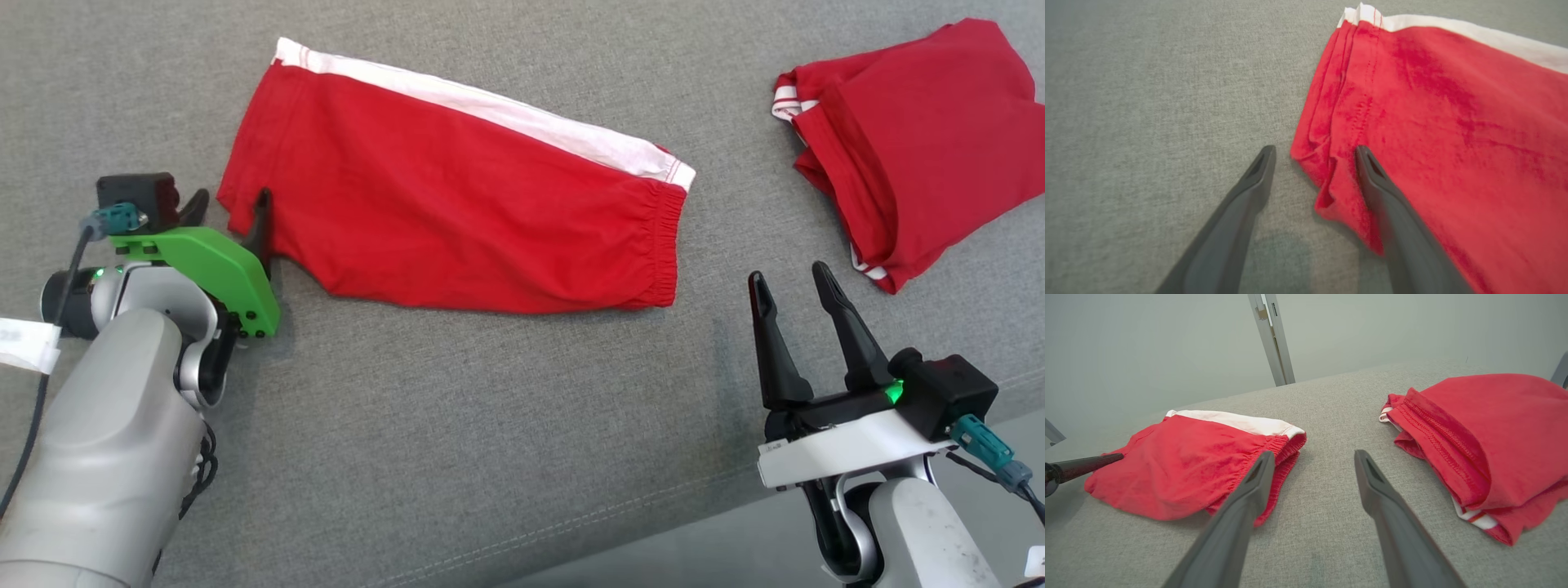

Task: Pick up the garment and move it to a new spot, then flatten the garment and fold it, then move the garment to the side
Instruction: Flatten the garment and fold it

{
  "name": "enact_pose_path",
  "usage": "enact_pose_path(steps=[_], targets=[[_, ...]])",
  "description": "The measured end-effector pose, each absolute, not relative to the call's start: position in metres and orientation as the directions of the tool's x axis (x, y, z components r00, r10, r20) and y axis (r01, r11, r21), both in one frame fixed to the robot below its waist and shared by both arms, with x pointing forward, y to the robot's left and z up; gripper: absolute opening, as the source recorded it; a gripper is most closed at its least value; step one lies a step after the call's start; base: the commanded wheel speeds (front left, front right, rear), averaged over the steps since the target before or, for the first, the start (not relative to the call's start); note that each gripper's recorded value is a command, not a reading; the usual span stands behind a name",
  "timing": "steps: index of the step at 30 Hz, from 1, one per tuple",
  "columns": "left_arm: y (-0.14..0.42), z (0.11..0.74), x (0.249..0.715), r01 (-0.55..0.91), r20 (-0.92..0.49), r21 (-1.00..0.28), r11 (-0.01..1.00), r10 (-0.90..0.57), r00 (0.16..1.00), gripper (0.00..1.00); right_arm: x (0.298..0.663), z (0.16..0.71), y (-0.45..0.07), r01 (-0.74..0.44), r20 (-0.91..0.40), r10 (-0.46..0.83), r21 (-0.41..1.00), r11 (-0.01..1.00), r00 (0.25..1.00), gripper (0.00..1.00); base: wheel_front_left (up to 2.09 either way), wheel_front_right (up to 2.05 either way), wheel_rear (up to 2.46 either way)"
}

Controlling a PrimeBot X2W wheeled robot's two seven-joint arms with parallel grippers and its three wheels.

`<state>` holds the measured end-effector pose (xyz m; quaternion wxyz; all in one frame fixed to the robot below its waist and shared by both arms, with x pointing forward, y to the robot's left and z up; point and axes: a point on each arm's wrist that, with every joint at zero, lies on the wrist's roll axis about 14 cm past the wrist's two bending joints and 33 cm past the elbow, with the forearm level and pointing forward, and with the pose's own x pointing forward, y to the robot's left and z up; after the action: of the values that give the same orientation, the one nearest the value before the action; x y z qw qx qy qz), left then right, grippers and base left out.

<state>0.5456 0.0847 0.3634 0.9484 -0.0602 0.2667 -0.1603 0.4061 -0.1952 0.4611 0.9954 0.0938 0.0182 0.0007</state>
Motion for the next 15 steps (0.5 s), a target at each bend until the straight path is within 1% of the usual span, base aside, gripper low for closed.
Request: enact_pose_path(steps=[4, 5, 6, 7, 8, 11, 15], targets=[[0.078, 0.359, 0.547, 0.260, -0.493, -0.250, 0.933, -0.354, 0.795, 1.00, 0.407, 0.457, -0.197, 0.009, -0.044, 0.000, 0.186, 0.982, 0.999, 1.00, 0.00, 0.00, 0.00], [0.076, 0.359, 0.546, 0.258, -0.492, -0.266, 0.929, -0.360, 0.792, 0.96, 0.407, 0.458, -0.196, 0.007, -0.043, 0.001, 0.189, 0.982, 0.999, 1.00, 0.00, 0.00, 0.00], [0.076, 0.359, 0.546, 0.258, -0.492, -0.266, 0.929, -0.360, 0.792, 0.45, 0.407, 0.458, -0.196, 0.007, -0.043, 0.001, 0.189, 0.982, 0.999, 1.00, 0.00, 0.00, 0.00], [0.076, 0.359, 0.545, 0.257, -0.493, -0.269, 0.928, -0.362, 0.791, 0.09, 0.408, 0.458, -0.196, 0.006, -0.041, 0.002, 0.190, 0.982, 0.999, 1.00, 0.00, 0.00, 0.00], [0.074, 0.359, 0.543, 0.262, -0.492, -0.274, 0.925, -0.369, 0.788, 0.00, 0.408, 0.458, -0.195, 0.005, -0.040, 0.003, 0.190, 0.982, 0.999, 1.00, 0.00, 0.00, 0.00], [0.068, 0.364, 0.539, 0.270, -0.473, -0.304, 0.913, -0.391, 0.789, 0.00, 0.410, 0.459, -0.194, -0.001, -0.033, 0.007, 0.194, 0.981, 0.999, 1.00, 0.00, 0.00, 0.00], [0.069, 0.373, 0.531, 0.270, -0.419, -0.314, 0.910, -0.388, 0.821, 0.00, 0.412, 0.461, -0.190, -0.012, -0.024, 0.017, 0.201, 0.980, 1.000, 1.00, 0.00, 0.00, 0.00]])
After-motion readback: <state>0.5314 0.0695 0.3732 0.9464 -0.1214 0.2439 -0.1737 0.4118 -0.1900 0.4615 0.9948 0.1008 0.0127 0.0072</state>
